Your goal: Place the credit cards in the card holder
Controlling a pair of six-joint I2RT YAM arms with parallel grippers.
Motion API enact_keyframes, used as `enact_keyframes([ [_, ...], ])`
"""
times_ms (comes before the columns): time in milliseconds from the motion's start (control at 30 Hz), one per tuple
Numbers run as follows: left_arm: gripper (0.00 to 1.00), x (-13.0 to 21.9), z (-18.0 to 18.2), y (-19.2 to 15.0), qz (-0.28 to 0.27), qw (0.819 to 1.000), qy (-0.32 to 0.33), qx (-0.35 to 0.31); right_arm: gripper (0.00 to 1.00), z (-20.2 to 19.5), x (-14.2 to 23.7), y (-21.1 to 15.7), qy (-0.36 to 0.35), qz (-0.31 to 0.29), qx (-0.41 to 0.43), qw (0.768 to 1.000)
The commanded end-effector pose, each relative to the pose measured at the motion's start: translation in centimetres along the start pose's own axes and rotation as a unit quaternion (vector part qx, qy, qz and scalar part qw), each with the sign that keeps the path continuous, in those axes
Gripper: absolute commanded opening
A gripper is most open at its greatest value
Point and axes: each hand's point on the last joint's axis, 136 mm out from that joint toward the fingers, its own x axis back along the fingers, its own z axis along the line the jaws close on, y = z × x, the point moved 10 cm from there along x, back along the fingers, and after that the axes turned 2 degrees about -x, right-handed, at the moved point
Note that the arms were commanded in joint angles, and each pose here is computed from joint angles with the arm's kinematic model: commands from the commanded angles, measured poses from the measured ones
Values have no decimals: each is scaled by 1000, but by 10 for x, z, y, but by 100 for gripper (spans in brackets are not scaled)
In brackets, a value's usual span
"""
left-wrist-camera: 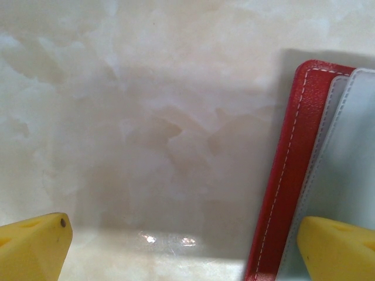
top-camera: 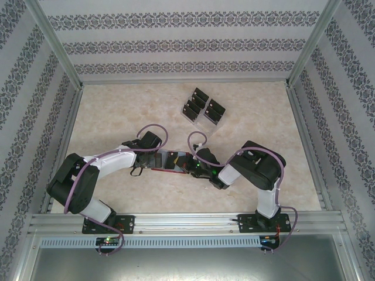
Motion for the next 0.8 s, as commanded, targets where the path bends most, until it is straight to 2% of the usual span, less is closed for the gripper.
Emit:
enact_keyframes([
  [0, 100, -7, 6, -7, 19, 1000, 18, -1, 0, -2, 5, -5, -20, 3, 17, 1000],
  [700, 100, -5, 5, -7, 18, 1000, 16, 1, 0, 8, -20, -10, -29, 38, 30, 998],
  [733, 100, -5, 5, -7, 18, 1000, 16, 1, 1, 7, -20, -10, -30, 38, 28, 998],
  [767, 100, -5, 5, -7, 19, 1000, 16, 0, 8, 5, -18, -10, -32, 36, 27, 998],
])
